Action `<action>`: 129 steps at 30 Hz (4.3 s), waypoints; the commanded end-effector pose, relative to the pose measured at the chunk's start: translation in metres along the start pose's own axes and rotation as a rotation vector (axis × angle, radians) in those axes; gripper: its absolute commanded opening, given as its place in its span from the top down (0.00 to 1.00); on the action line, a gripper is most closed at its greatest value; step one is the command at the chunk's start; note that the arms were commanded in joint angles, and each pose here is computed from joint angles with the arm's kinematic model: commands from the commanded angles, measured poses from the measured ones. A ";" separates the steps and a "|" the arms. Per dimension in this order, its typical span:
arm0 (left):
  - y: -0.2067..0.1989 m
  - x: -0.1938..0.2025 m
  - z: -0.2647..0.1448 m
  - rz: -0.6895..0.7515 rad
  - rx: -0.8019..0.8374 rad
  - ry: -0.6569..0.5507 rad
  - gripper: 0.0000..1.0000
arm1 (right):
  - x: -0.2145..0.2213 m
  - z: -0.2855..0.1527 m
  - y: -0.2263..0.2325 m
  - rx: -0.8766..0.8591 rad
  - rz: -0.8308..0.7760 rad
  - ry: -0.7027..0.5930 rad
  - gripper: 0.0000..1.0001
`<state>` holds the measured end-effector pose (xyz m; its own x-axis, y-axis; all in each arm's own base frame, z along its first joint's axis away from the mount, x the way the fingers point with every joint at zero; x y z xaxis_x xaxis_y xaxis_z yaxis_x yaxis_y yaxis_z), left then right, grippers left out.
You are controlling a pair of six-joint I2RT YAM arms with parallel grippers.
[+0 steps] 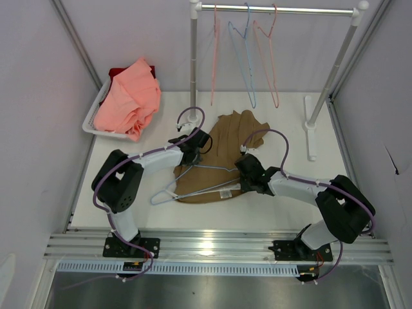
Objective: Place the skirt on the hanger
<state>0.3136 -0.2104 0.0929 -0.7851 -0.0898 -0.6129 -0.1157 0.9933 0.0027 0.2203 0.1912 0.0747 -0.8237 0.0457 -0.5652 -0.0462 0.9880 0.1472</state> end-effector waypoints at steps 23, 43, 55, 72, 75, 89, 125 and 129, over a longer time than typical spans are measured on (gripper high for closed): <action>-0.002 -0.020 -0.027 -0.023 0.094 -0.081 1.00 | -0.037 -0.064 0.021 -0.268 0.075 -0.046 1.00; 0.022 -0.031 -0.071 -0.024 0.144 -0.243 1.00 | -0.072 -0.063 -0.001 -0.369 0.270 -0.057 1.00; 0.030 -0.022 -0.067 -0.039 0.109 -0.230 1.00 | -0.067 -0.062 -0.010 -0.390 0.284 -0.035 1.00; 0.017 -0.039 -0.063 -0.033 0.074 -0.191 1.00 | 0.010 -0.095 0.009 -0.148 -0.058 0.012 0.80; 0.016 -0.041 -0.064 -0.032 0.077 -0.193 1.00 | 0.012 -0.090 0.011 -0.113 -0.107 0.028 0.77; 0.017 -0.043 -0.061 -0.033 0.084 -0.187 1.00 | 0.005 -0.065 0.029 -0.132 -0.244 0.032 0.72; 0.017 -0.042 -0.060 -0.027 0.094 -0.175 1.00 | -0.010 -0.045 0.037 -0.075 -0.417 -0.064 0.56; 0.016 -0.045 -0.062 -0.028 0.099 -0.182 1.00 | -0.012 -0.041 0.038 -0.065 -0.438 -0.070 0.56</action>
<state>0.2995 -0.1917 0.1549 -0.6849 -0.0987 -0.7219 -0.0743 0.9951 -0.0655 0.1942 0.2134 0.1073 -0.7311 -0.3612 -0.5788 -0.4083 0.9113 -0.0530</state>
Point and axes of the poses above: each gripper's point midway between its finger pads, its own z axis out along the fingers, its own y axis along the line the jaws close on, x = y × z, the point moved 6 cm from there along -z, back along the fingers, and after that the axes turned 7 degrees about z, right-handed, at the moved point
